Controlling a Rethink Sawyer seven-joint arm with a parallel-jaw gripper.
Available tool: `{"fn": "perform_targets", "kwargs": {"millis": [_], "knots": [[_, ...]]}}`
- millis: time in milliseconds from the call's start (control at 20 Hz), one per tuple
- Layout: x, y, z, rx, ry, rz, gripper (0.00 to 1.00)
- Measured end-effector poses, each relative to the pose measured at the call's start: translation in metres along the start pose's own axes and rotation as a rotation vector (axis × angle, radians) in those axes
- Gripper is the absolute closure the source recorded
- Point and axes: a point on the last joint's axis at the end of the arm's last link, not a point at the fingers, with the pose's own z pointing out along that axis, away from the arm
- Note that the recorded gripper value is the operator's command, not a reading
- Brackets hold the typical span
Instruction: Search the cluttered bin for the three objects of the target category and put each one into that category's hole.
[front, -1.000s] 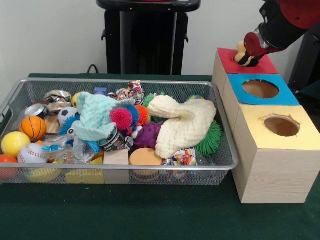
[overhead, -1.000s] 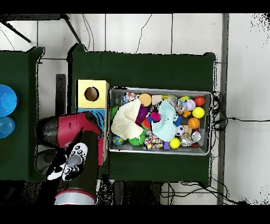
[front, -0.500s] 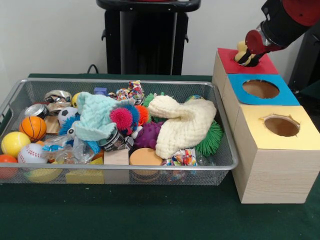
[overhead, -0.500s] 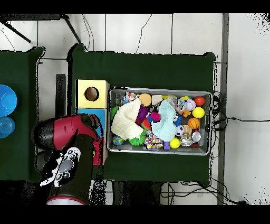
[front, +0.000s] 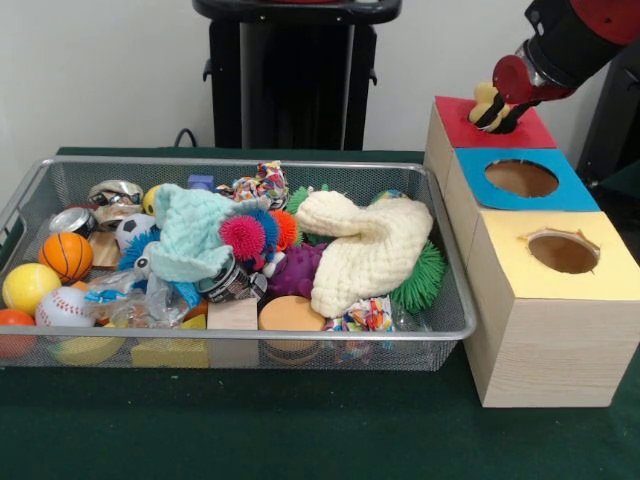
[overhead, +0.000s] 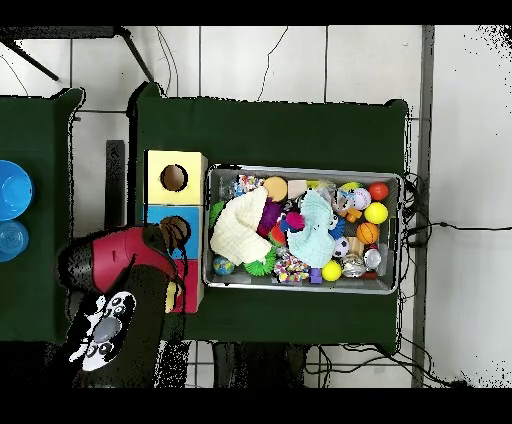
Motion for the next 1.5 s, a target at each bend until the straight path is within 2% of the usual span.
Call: {"fn": "perform_targets", "kwargs": {"millis": [500, 800, 1500], "knots": [[0.008, 0.004, 0.0, 0.033, -0.066, 0.033, 0.0], [0.012, 0.004, 0.0, 0.038, -0.101, 0.036, 0.0], [0.013, 0.004, -0.003, 0.038, -0.11, 0.038, 0.0]]}}
